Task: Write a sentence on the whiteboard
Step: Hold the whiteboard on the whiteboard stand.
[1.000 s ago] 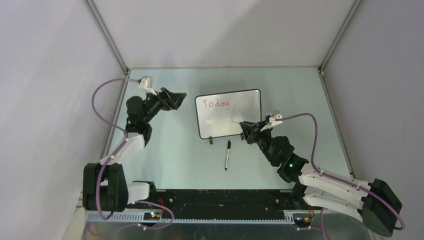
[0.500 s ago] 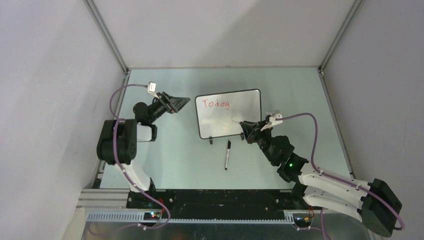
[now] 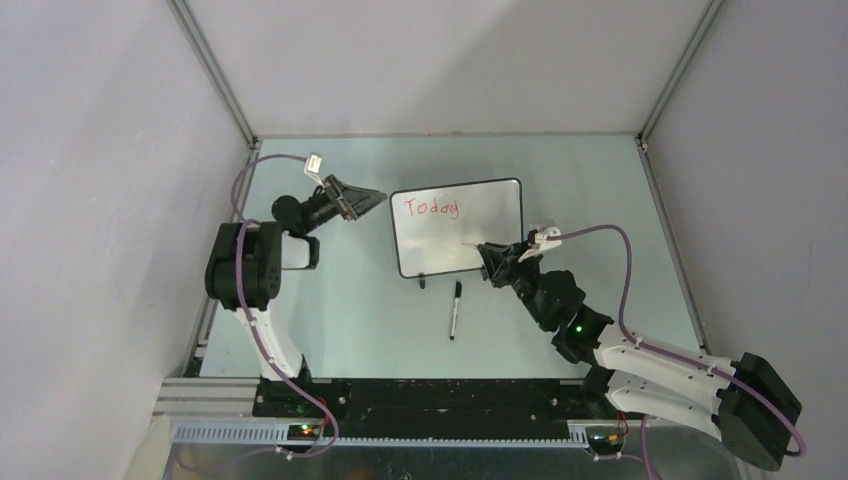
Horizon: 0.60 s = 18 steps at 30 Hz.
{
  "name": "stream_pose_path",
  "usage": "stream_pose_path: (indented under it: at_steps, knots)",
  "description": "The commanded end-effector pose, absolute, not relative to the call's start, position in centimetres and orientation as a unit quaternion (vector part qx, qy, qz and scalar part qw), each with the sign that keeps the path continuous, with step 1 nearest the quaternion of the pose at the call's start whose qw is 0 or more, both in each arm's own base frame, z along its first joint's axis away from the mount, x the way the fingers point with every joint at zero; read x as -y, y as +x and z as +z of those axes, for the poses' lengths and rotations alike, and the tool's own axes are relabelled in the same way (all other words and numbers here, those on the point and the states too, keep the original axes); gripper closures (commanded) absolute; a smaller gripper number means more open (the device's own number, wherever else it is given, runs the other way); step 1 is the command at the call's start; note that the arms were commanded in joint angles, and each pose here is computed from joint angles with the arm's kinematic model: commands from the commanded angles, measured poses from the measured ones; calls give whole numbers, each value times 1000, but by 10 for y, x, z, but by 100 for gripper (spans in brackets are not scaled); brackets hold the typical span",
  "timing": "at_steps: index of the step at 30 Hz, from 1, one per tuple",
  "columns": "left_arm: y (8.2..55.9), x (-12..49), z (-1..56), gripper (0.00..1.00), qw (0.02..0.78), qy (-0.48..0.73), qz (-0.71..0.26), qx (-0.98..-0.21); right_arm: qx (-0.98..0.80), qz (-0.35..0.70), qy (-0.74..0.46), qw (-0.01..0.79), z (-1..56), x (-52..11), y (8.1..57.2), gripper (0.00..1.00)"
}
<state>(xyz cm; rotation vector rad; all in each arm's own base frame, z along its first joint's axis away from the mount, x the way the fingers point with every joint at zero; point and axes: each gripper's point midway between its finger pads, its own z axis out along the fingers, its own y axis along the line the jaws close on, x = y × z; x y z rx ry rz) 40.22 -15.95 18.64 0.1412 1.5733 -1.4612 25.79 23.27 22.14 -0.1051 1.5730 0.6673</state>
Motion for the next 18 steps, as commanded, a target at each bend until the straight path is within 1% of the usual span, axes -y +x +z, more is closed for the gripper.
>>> stream_pose_path:
  at_steps: [1, 7, 13, 14, 17, 18]
  knots:
    - [396, 181, 201, 4, 473, 114, -615, -620, -675, 301, -40, 672, 237, -234, 259, 100]
    - [400, 185, 195, 6, 471, 108, -616, -622, -677, 300, -40, 671, 236, -233, 258, 100]
    - [403, 201, 187, 5, 453, 114, -628, -623, -678, 300, -41, 670, 235, -234, 257, 100]
    - [403, 202, 186, 8, 450, 117, -629, -623, -677, 300, -40, 670, 236, -234, 258, 100]
    - [398, 203, 187, 11, 452, 122, -627, -623, -678, 298, -39, 670, 235, -233, 258, 100]
    - [397, 203, 188, 15, 456, 123, -625, -622, -678, 298, -39, 671, 235, -233, 258, 100]
